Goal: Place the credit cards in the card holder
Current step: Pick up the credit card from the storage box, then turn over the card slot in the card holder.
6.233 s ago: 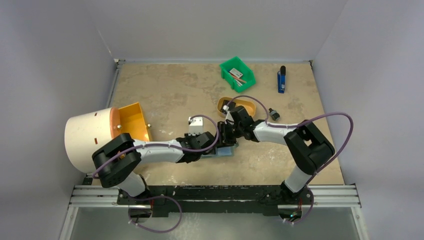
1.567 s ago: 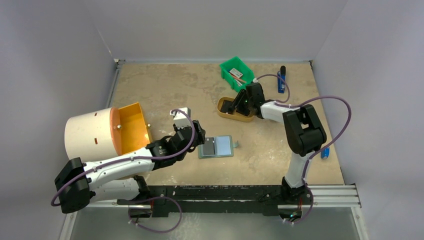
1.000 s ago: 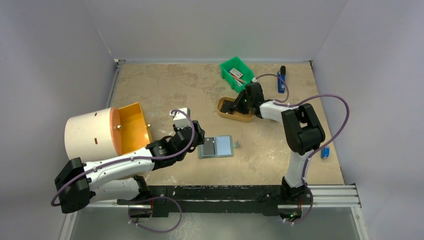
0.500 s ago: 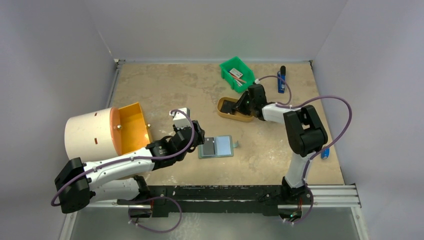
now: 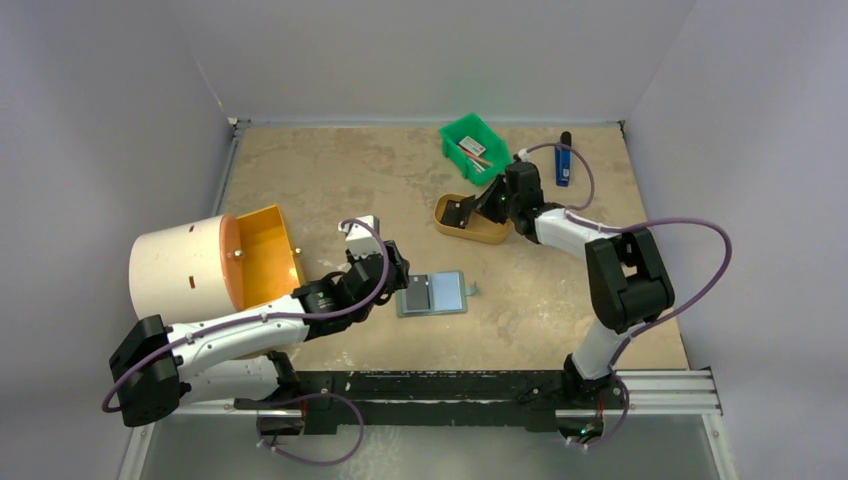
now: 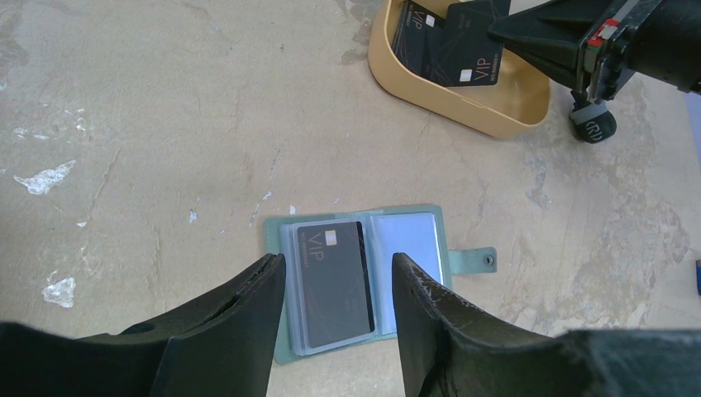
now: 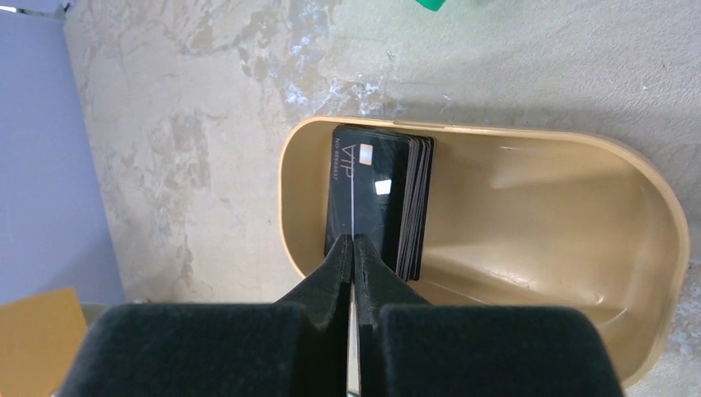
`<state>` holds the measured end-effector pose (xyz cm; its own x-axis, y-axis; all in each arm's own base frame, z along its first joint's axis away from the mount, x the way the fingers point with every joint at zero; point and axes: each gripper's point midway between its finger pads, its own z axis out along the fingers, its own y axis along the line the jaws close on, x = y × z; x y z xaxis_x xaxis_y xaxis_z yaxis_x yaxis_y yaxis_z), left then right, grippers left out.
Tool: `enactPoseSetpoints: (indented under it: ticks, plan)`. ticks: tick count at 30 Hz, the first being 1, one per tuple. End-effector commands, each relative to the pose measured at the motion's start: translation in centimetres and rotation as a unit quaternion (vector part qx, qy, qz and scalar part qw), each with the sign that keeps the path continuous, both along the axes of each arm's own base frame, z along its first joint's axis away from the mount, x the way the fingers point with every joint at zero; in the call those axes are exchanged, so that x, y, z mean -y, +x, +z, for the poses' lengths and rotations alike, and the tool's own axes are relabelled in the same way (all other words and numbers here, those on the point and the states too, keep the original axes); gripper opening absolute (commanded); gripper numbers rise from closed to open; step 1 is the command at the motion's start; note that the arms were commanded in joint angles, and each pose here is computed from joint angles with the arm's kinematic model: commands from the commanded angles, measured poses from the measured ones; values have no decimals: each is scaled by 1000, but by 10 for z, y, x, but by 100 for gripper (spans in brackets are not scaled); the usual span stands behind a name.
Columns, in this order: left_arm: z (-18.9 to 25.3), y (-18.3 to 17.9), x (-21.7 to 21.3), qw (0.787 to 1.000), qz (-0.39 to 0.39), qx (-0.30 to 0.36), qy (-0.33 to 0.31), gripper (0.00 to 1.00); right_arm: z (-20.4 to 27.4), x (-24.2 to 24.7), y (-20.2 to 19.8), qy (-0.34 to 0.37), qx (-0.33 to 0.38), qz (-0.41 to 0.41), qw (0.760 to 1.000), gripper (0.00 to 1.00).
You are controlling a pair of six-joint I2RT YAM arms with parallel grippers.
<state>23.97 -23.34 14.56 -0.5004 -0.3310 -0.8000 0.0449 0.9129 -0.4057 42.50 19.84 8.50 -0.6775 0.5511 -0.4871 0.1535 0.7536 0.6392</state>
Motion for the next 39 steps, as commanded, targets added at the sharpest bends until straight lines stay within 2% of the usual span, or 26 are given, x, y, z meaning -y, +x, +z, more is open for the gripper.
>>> enactPoseSetpoints:
  ticks: [1,9,14,16,20,24,26,28,31,34,39]
  plan:
    - [9,5,-1,1000,13,11,-13,49,26,-3,-6,27,5,1,1000,0]
    - [13,4,-4,1000,17,14,-17,48,70,-10,-15,145,-28,-38,988,0]
    - [19,5,-4,999,19,17,-20,47,83,-10,-23,257,-87,-85,959,0]
    - [21,4,-5,999,19,18,-20,47,91,-11,-27,273,-91,-83,954,0]
    - [26,4,-3,999,12,21,-23,48,115,-8,-31,244,-43,-50,967,0]
    - [28,0,29,997,-64,19,-30,51,136,16,-44,79,54,21,995,0]
    - [25,-2,48,994,-100,13,-31,51,128,21,-69,23,73,72,994,0]
    - [17,0,58,994,-109,3,-17,51,105,26,-99,-11,61,121,991,0]
    - [6,5,65,995,-104,-5,-10,51,60,24,-146,-20,12,193,981,0]
    - [2,11,81,994,-110,-7,-24,51,28,16,-183,7,-36,239,970,0]
    - [-14,15,97,993,-115,-28,-17,49,13,-1,-204,22,-56,282,958,0]
